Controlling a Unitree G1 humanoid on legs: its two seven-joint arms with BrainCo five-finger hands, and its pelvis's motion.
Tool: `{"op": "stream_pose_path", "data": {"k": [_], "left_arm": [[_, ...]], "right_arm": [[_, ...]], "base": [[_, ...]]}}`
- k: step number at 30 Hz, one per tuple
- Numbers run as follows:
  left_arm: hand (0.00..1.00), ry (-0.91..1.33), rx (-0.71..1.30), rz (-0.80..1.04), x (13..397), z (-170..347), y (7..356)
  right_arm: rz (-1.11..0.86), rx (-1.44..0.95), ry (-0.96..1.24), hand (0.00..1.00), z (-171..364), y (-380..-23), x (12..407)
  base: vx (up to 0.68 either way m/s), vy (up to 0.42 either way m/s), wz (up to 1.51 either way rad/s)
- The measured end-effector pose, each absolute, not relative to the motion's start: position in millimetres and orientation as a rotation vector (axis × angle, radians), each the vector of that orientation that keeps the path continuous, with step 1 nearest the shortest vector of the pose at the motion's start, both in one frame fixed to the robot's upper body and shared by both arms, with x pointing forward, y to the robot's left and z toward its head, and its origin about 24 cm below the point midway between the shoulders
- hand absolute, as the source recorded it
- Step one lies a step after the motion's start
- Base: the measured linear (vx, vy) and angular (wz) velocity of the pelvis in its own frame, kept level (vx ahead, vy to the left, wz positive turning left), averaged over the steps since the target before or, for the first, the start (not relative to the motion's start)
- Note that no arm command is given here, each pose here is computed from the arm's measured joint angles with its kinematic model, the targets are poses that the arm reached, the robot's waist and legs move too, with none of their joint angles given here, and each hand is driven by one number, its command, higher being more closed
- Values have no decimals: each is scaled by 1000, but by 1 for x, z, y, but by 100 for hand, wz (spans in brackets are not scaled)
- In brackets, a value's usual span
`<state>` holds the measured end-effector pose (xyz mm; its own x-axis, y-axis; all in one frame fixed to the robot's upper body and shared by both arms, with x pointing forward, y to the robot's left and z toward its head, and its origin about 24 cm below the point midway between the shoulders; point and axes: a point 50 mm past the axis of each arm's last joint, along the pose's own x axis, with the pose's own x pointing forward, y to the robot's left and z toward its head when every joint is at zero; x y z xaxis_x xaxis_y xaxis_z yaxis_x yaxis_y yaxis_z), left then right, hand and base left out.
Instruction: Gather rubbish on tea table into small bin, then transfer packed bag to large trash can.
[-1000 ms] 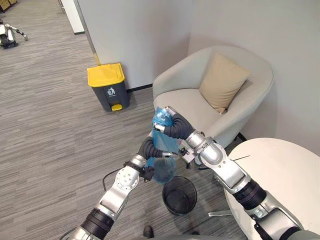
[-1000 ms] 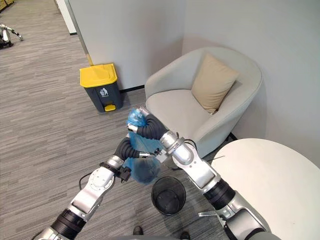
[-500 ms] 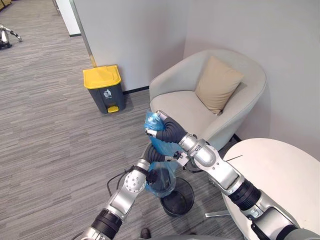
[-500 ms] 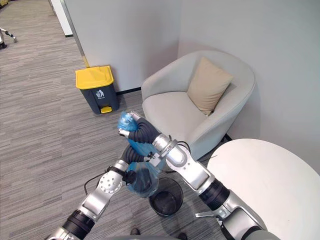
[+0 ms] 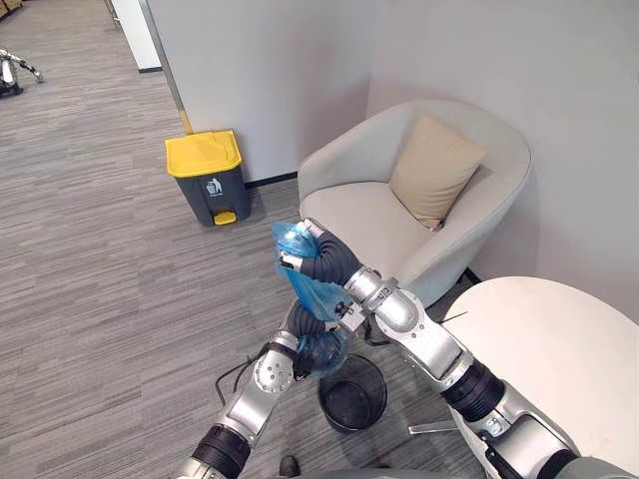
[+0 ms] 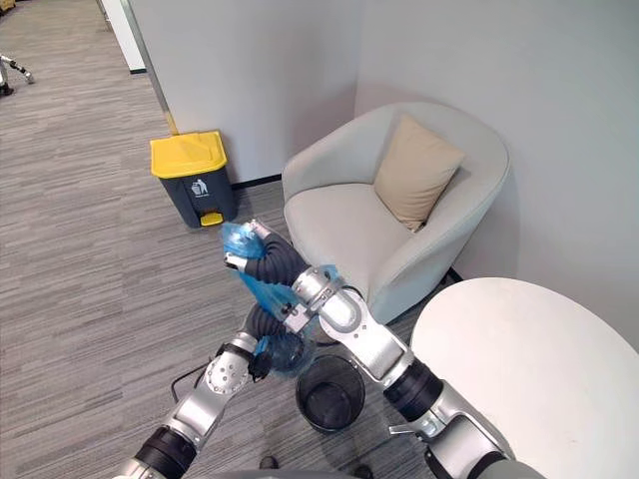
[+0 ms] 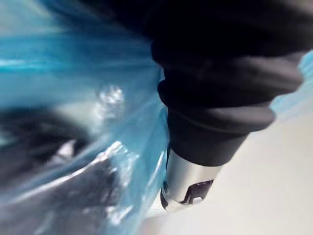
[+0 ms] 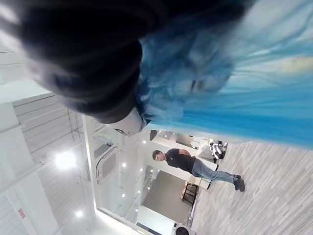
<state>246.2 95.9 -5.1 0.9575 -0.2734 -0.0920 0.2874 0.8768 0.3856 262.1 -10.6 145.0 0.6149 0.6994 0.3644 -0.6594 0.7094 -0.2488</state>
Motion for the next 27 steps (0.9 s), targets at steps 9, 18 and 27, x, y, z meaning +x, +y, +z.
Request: {"op": "stream_pose_path", "data": {"k": [9, 18, 27], "left_arm": [[100, 66, 345, -262, 251, -6, 98], [100, 88, 304, -199, 252, -7, 109], [100, 159, 279, -102, 240, -18, 132]], "right_arm": [[803, -18, -449, 100, 147, -1, 259], [812, 3, -438, 0, 146, 0, 258], [757, -152, -459, 0, 125, -12, 251]], "base": [[0, 0, -2], [0, 0, 0], [0, 0, 0]]}}
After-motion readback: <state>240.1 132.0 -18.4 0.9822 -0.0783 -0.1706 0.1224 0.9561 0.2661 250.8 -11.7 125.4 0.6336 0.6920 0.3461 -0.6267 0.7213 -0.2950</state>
